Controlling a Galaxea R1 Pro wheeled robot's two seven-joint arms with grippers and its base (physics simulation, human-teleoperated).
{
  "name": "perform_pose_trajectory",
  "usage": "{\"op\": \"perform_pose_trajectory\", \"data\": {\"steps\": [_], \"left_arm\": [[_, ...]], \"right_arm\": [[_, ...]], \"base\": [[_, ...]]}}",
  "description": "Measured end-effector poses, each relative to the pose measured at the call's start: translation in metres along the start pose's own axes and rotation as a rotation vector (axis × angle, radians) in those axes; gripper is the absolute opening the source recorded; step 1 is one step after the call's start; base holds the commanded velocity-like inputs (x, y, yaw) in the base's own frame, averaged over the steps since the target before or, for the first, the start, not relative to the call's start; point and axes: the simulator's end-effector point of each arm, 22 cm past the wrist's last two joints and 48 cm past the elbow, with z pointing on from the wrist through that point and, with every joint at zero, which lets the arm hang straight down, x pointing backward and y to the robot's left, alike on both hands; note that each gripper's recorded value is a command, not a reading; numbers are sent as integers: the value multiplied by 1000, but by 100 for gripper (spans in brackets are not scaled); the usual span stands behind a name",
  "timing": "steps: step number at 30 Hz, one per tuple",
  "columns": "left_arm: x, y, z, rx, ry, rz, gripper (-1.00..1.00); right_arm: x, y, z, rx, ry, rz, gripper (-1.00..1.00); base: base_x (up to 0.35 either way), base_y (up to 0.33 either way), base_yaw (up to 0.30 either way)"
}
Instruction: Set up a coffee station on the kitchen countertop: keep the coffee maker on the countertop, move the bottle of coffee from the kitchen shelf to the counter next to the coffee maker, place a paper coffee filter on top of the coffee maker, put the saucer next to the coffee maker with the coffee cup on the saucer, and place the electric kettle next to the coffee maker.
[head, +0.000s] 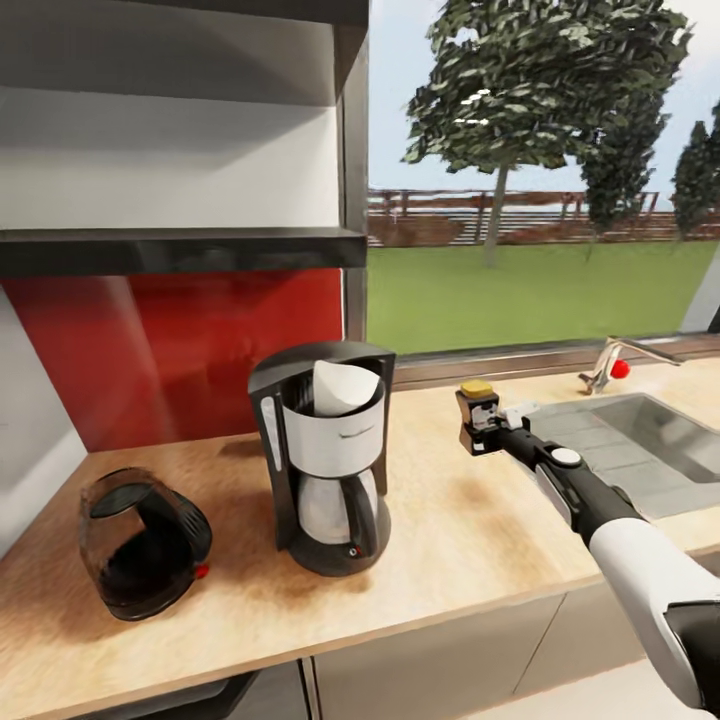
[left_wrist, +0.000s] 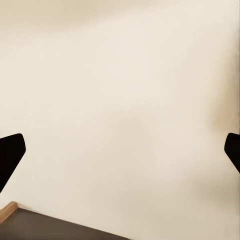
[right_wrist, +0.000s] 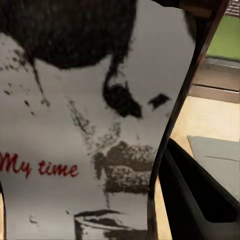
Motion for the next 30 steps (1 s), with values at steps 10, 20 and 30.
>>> {"op": "perform_pose_trajectory", "data": {"steps": [10, 20, 30], "left_arm": [[0, -2, 0, 0, 0, -5, 100], [1, -11, -2, 9, 3, -14, 100], [0, -10, -2, 7, 2, -16, 100]], "right_arm": [[1, 10, 2, -12, 0, 8, -100], [0, 14, 4, -17, -1, 12, -100], [-1, 34, 9, -42, -6, 25, -100]], "base": [[123, -250, 275], [-101, -262, 278], [-194, -236, 278]]}}
